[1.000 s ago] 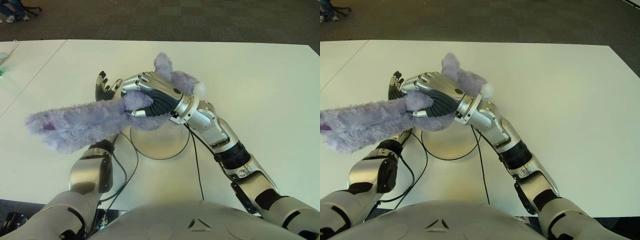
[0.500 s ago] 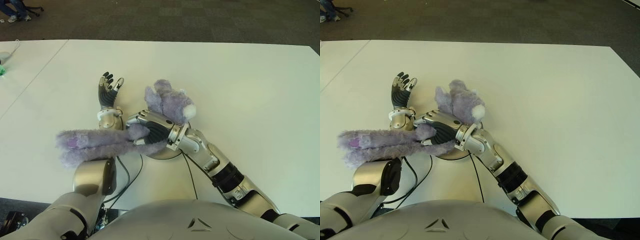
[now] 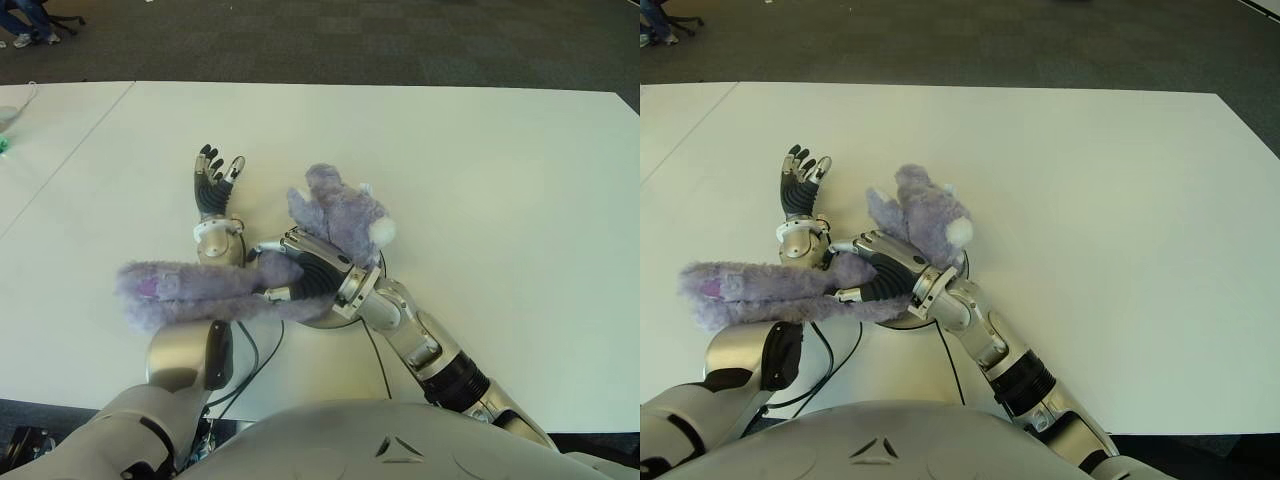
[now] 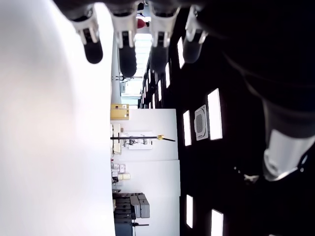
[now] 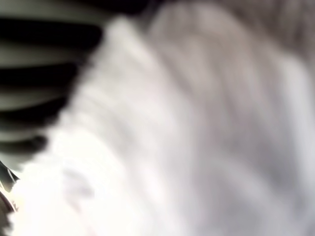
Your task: Put the doll into the plate.
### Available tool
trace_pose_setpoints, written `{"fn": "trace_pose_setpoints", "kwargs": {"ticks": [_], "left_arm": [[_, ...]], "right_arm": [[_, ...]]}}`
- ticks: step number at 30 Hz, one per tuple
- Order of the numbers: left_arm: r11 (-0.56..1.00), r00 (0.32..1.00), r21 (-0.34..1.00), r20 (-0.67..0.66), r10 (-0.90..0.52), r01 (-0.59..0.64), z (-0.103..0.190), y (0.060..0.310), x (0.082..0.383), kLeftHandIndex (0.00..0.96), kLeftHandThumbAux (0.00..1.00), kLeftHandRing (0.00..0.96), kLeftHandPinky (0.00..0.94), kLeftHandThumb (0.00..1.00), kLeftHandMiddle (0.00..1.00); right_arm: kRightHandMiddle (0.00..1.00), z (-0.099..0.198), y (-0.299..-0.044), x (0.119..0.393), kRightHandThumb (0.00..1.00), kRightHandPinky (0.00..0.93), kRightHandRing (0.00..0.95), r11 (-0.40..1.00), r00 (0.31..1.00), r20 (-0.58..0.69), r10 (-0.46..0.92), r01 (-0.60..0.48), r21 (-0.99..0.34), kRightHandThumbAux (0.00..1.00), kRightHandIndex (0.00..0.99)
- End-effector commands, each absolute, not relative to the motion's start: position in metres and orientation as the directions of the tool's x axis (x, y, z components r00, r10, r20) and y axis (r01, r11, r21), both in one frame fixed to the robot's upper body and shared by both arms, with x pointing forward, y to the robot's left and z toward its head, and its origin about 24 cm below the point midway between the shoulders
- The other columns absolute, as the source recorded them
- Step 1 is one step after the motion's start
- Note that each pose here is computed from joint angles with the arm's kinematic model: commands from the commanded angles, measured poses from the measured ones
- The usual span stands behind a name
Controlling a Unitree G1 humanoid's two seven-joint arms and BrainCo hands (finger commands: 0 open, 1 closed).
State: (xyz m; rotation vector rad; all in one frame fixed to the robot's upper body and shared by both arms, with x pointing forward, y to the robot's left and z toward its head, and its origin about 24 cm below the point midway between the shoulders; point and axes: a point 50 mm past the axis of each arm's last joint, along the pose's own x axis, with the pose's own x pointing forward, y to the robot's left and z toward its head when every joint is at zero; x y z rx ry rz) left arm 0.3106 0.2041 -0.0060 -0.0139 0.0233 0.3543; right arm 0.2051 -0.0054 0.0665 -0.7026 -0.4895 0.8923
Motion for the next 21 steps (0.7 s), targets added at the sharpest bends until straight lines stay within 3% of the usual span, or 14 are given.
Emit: {"fn": "trace_pose_setpoints", "kwargs": {"ticks": [1,7,21], "left_arm": [[0.943,0.808,-0.003,-0.517,0.284,-0.333,-0.1121,0.1728,0.21,0.11,0.552,0.147,0.09,0.0,0.189],[0.953,0.814,-0.011,-0.524,0.252,-0.302,-0.1121,0.1723,0.2116,0.108,0.554,0.136,0.041,0.0,0.193],[0.937,0.794,-0.043,-0.546,0.268,-0.347,-0.1136,0.1733,0.2114,0.083,0.559,0.11,0.038,0.0,0.163]], "right_arm": [[0.0,0.0087,-0.0199,0.1863,0.06,0.0,0.0,0.185,0.508,-0.264,0.82,-0.671,-0.718,0.355,0.0],[0.0,0.006,-0.0195,0.1873,0.044,0.0,0.0,0.157,0.497,-0.266,0.826,-0.656,-0.739,0.314,0.0],[0.0,0.0051,-0.0183,0.1925,0.043,0.0,0.0,0.126,0.489,-0.257,0.833,-0.621,-0.773,0.29,0.0]]}}
